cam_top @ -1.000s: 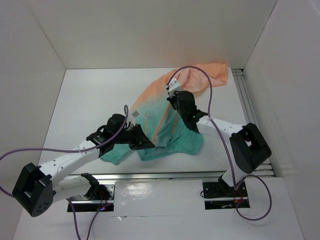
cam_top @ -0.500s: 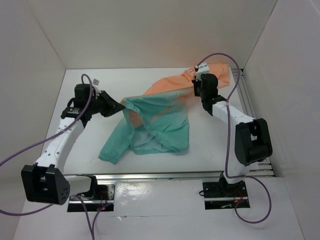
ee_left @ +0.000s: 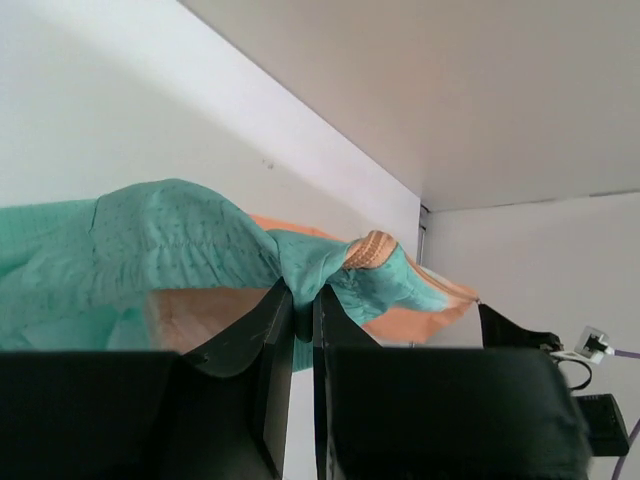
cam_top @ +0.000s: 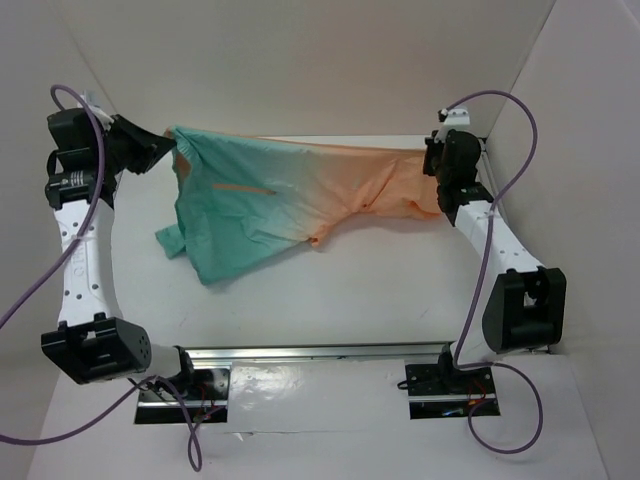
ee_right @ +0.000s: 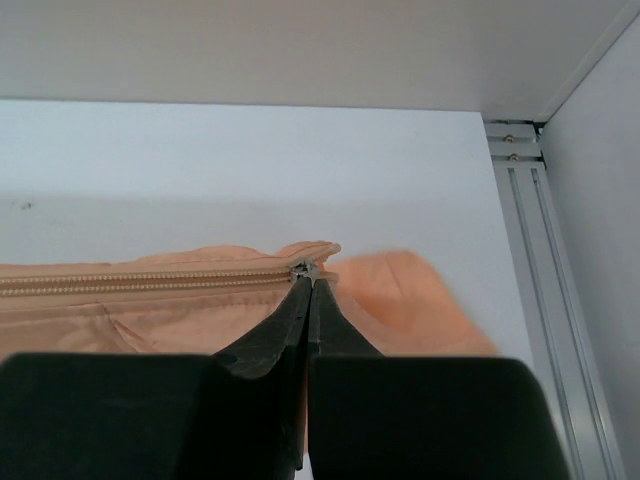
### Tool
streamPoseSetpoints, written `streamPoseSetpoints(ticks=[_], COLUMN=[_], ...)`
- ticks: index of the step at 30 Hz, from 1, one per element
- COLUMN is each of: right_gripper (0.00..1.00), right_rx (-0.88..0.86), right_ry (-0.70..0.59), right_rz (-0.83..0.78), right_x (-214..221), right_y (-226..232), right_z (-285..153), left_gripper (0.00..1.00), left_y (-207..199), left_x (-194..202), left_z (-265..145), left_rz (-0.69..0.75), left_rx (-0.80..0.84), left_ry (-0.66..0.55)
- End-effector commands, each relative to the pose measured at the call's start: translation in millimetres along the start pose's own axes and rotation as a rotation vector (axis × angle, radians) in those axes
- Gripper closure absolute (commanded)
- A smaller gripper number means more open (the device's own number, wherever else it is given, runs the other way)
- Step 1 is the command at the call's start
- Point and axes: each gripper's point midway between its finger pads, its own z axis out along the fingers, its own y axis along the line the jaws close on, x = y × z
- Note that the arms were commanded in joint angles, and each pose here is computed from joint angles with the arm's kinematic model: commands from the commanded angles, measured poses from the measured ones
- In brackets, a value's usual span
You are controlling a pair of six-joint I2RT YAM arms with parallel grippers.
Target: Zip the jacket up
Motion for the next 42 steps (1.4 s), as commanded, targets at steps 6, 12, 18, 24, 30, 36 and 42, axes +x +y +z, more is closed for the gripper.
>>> streamPoseSetpoints(ticks=[6,12,18,24,30,36,42], right_gripper=[1.00,1.00,0.67,0.01,0.01,0.01,0.01], right_rx=[0.235,0.312,0.227,0.209,0.149,0.382,0.410], right_ry=[-0.009,-0.015,0.004,0.043,0.212,0.309,0.391], right_rz=[0.103,0.189,0.202,0.204,0.221,0.347,0.312], right_x=[-11.0,-2.8,-13.3,-44.6,-22.7,55.3,112.9], right_y=[-64.9,-100.4,-85.9,-71.0,-33.5,-34.9,-34.5], right_z=[-23.4,-35.2,-33.0,-38.8,-50.1,-76.3,-98.7], left_gripper=[1.00,1.00,0.83,0.00,0.00,0.00,0.00], left_y=[26.5,63.5,62.5,41.3,12.4,32.8,51.2], left_x=[-24.4,-7.1,6.0,12.4,39.5,104.1,149.9], left_z=[45.1,57.0,70.0,67.5,38.3,13.5,-8.0], left_rz=[0.071,0.063,0.076,0.213,0.386,0.440,0.438], left_rx=[-0.049,-0.129,-0.067,-0.070,-0.099,-0.058,-0.009], left_ry=[0.065,0.097,0.165,0.199,0.178,0.254,0.318])
